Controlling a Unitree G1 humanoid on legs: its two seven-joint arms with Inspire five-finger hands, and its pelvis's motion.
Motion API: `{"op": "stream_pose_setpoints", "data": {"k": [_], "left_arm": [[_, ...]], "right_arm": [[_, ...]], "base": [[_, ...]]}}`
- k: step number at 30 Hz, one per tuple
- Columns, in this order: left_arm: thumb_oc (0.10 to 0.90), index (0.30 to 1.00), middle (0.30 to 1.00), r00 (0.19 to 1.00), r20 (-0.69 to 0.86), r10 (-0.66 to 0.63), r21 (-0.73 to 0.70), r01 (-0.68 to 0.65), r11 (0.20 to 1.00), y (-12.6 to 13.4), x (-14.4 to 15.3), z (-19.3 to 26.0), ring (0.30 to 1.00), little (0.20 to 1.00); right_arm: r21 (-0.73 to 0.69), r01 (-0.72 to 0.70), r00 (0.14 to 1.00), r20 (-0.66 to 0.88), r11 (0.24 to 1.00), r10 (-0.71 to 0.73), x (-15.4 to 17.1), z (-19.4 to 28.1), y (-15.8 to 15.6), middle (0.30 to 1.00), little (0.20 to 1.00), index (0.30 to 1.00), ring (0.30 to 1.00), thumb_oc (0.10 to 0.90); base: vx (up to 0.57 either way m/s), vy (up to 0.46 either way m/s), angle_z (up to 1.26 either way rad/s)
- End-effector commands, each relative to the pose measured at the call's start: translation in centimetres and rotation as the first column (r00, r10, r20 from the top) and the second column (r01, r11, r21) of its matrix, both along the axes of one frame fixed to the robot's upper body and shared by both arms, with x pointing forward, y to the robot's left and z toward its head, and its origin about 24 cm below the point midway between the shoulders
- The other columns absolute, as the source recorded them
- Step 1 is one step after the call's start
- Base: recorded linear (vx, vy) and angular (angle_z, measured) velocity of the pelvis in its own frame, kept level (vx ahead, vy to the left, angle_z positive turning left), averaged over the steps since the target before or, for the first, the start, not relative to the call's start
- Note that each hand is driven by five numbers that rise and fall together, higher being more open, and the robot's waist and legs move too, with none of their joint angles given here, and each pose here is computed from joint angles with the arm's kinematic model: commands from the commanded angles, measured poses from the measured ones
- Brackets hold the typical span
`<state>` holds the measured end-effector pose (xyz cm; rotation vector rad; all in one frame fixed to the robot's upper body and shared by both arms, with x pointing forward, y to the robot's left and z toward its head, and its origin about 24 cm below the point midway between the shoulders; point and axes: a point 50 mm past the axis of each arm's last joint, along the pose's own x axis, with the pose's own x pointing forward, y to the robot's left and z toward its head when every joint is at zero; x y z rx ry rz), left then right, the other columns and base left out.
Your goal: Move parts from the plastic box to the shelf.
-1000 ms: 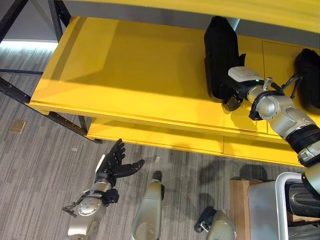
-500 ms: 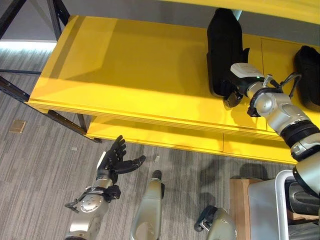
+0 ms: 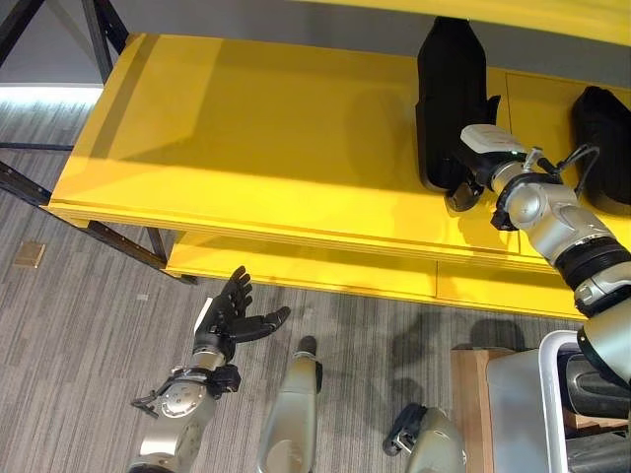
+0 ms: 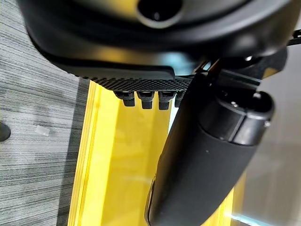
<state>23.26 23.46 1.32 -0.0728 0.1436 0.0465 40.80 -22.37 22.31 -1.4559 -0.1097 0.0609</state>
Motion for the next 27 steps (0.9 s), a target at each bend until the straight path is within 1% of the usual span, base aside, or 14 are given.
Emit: {"op": "stream_pose_setpoints", "data": {"k": [1,4,11,12,13,14,27], "left_arm": [[0.9,1.0,1.0,0.978,0.207,-0.014,0.025,0.009,1.0,0.2,1.0,3.8,1.0,1.0],[0.9,1.0,1.0,0.978,0.207,-0.011,0.029,0.005,1.0,0.3,1.1,3.8,1.0,1.0],[0.9,1.0,1.0,0.979,0.204,-0.006,0.034,-0.001,0.999,0.5,1.0,3.7,1.0,1.0],[0.9,1.0,1.0,0.979,0.204,-0.007,0.036,0.0,0.999,0.5,1.0,3.7,1.0,1.0],[0.9,1.0,1.0,0.979,0.204,-0.004,0.036,-0.003,0.999,0.6,1.0,3.7,1.0,1.0],[0.9,1.0,1.0,0.979,0.206,-0.004,0.038,-0.004,0.999,0.6,1.0,3.8,1.0,1.0],[0.9,1.0,1.0,0.976,0.216,0.005,0.061,-0.019,0.998,1.1,1.2,4.2,1.0,1.0]], "right_arm": [[0.052,0.016,0.982,0.188,0.999,-0.025,-0.5,5.5,-1.2,0.3,0.3,0.3,0.3,0.4],[0.034,0.006,0.982,0.187,0.999,-0.012,-0.8,5.6,-1.4,0.3,0.3,0.3,0.3,0.4],[0.044,0.012,0.985,0.171,0.999,-0.019,-0.9,5.2,-1.8,0.3,0.3,0.3,0.3,0.4],[0.045,0.009,0.986,0.169,0.999,-0.017,-0.9,5.2,-1.7,0.478,0.478,0.478,0.478,0.527],[0.038,0.007,0.986,0.164,0.999,-0.013,-0.9,5.1,-1.6,0.822,0.822,0.822,0.822,0.773],[0.035,0.005,0.987,0.16,0.999,-0.01,-0.9,5.1,-1.5,1.0,1.0,1.0,1.0,0.9],[-0.041,-0.061,0.991,0.115,0.997,0.066,-1.0,5.1,-0.1,1.0,1.0,1.0,1.0,0.9]], "base": [[0.01,0.0,-0.08],[0.0,0.0,-0.02],[0.0,0.0,0.0],[0.0,0.0,0.0],[0.0,0.0,0.0],[0.0,0.0,0.0],[0.01,-0.003,0.01]]}}
